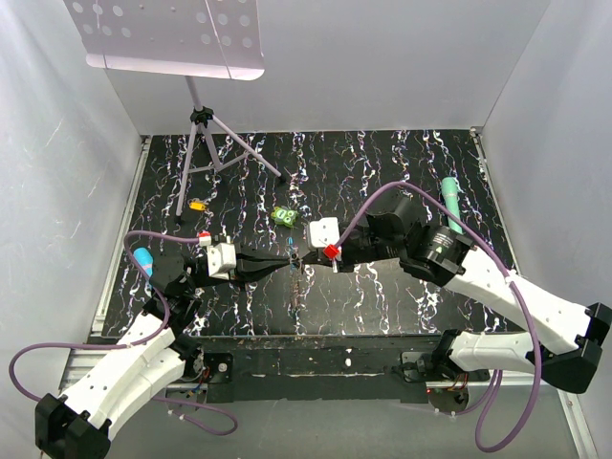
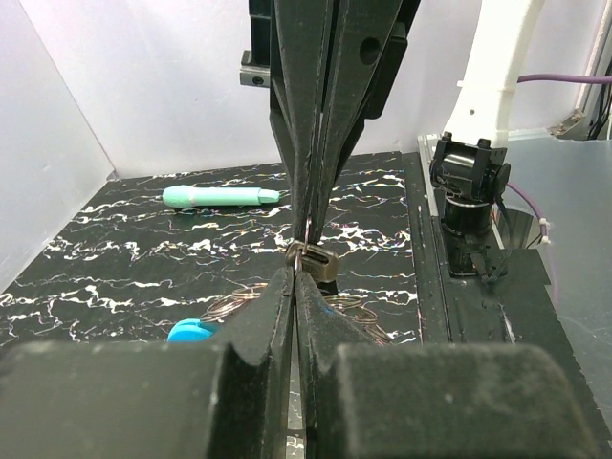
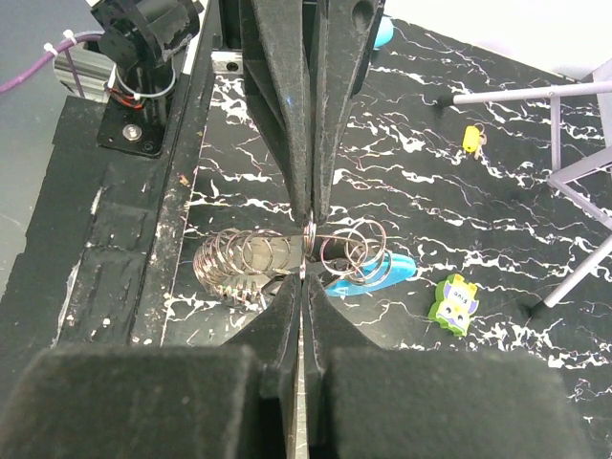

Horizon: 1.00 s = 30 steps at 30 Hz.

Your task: Put the keys on the keyring

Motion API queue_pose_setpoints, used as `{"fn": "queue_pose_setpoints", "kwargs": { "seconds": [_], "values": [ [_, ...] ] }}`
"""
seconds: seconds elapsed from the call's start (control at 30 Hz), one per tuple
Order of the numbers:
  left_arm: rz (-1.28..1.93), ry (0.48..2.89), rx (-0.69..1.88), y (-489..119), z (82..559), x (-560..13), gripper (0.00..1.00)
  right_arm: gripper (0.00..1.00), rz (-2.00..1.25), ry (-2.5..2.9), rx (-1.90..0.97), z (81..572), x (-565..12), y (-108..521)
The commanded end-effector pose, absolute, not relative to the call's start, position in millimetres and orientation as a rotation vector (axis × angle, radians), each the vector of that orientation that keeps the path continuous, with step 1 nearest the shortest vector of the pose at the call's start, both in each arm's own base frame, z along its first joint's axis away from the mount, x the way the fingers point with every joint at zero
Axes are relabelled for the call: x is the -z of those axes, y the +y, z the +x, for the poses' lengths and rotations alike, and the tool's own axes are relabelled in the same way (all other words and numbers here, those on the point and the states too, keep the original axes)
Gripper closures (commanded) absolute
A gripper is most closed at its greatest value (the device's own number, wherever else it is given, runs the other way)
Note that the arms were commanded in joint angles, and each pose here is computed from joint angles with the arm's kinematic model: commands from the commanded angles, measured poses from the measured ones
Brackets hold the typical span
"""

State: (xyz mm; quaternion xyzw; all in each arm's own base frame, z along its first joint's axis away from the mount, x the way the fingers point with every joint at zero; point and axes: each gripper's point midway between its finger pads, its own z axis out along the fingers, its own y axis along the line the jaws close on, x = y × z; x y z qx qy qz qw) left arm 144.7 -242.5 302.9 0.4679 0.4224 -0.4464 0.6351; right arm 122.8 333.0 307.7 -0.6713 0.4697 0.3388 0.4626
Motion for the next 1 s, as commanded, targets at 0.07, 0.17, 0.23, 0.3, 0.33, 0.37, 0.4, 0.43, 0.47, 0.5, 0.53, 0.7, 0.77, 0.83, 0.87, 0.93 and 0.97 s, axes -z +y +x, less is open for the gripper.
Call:
{"fn": "queue_pose_setpoints", "kwargs": {
  "seconds": [0.07,0.17,0.23,0.3,0.33,0.37,0.4,0.43,0.47,0.5,0.53,0.7,0.77,0.83,0.87,0.93,0.97],
  "values": [
    [1.054,0.941,0.993,-240.2,146.6,-309.8,1.0,0.99,-1.608,1.112,-0.838,125.3,-324.4,343.1],
    [1.055,0.938,0.992,-240.2,146.4,-310.0,1.0,0.99,-1.599,1.117,-0.832,127.1,-325.3,343.6],
    [1.055,0.944,0.992,-240.3,147.1,-308.9,1.0,0.99,-1.598,1.118,-0.827,127.7,-325.8,343.0],
    [1.056,0.946,0.989,-240.3,147.6,-308.2,1.0,0.99,-1.599,1.119,-0.825,127.3,-326.2,341.8],
    [1.058,0.948,0.989,-240.4,147.6,-307.3,1.0,0.99,-1.599,1.117,-0.826,126.6,-327.3,341.0],
    [1.057,0.951,0.987,-240.2,148.0,-306.9,1.0,0.99,-1.601,1.118,-0.825,126.5,-326.7,340.7],
    [1.058,0.951,0.982,-240.0,148.3,-307.3,1.0,0.99,-1.602,1.12,-0.828,125.7,-326.9,340.1],
    [1.057,0.955,0.98,-239.9,149.0,-306.6,1.0,0.99,-1.605,1.12,-0.824,125.5,-326.7,338.9],
    [1.058,0.954,0.974,-239.7,149.3,-306.9,1.0,0.99,-1.608,1.123,-0.822,125.5,-325.7,338.4],
    [1.057,0.956,0.971,-239.4,149.7,-306.9,1.0,0.99,-1.609,1.123,-0.818,125.5,-325.6,337.8],
    [1.056,0.96,0.968,-239.3,150.5,-306.2,1.0,0.99,-1.61,1.123,-0.816,125.3,-325.2,336.9],
    [1.053,0.963,0.964,-238.6,150.5,-306.5,1.0,0.99,-1.611,1.125,-0.812,125.2,-324.3,335.7],
    [1.052,0.966,0.964,-238.5,150.5,-306.0,1.0,0.99,-1.611,1.126,-0.806,126.1,-323.6,335.5],
    [1.051,0.966,0.965,-238.1,149.8,-306.5,1.0,0.99,-1.61,1.131,-0.804,126.8,-323.0,335.7],
    [1.053,0.967,0.967,-238.3,149.8,-306.1,1.0,0.99,-1.611,1.128,-0.804,126.6,-323.1,335.7],
    [1.063,0.948,0.943,-238.0,150.8,-307.0,1.0,0.99,-1.611,1.129,-0.803,126.9,-322.7,335.8],
    [1.065,0.946,0.944,-237.9,150.3,-307.3,1.0,0.99,-1.61,1.133,-0.805,126.8,-321.6,335.9]
  ]
}}
